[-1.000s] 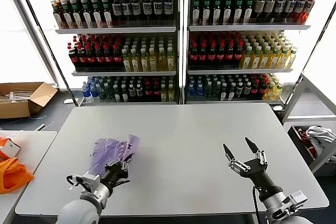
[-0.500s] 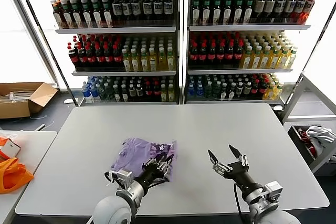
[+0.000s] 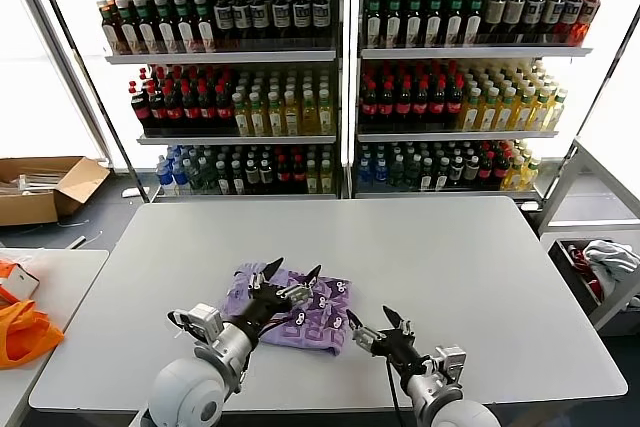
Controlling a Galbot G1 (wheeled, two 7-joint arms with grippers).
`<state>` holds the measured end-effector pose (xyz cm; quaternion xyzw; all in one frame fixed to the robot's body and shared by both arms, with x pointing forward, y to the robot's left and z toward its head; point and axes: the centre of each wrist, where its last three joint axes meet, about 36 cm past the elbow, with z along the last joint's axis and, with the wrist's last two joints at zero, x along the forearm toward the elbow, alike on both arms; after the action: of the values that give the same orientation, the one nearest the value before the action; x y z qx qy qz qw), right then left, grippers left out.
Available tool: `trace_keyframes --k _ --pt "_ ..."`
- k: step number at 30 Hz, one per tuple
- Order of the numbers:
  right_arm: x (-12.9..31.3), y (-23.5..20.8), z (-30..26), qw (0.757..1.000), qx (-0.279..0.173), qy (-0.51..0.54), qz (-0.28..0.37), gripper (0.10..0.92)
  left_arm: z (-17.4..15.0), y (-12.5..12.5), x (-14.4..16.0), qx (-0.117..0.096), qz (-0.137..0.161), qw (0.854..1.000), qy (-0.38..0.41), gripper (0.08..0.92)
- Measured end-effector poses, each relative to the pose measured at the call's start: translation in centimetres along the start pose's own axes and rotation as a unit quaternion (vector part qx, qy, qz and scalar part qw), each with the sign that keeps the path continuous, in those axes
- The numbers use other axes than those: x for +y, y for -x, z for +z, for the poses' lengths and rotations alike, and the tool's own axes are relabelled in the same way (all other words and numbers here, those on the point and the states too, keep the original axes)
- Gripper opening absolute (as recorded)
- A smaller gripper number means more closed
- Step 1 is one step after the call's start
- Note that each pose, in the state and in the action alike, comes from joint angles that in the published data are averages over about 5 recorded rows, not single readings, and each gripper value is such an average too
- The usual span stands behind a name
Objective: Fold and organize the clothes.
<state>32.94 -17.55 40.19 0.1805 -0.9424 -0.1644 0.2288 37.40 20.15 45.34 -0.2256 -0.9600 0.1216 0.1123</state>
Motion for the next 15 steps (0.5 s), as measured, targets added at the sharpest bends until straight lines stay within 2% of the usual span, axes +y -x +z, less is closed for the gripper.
trace_keyframes --k 4,7,15 --pt "1.2 1.2 1.0 1.0 0.02 0.019 0.003 0.818 -0.8 -0.5 1.1 -0.015 -0.017 1.0 0.0 0.822" --pt "1.8 2.0 1.4 0.999 0.028 0.033 0.005 0.785 -1.1 -0.8 1.5 -0.021 -0.026 0.999 -0.002 0.823" --pt "3.0 3.4 1.9 0.998 0.037 0.06 0.004 0.566 -1.1 -0.7 1.8 -0.029 -0.039 0.999 -0.014 0.823"
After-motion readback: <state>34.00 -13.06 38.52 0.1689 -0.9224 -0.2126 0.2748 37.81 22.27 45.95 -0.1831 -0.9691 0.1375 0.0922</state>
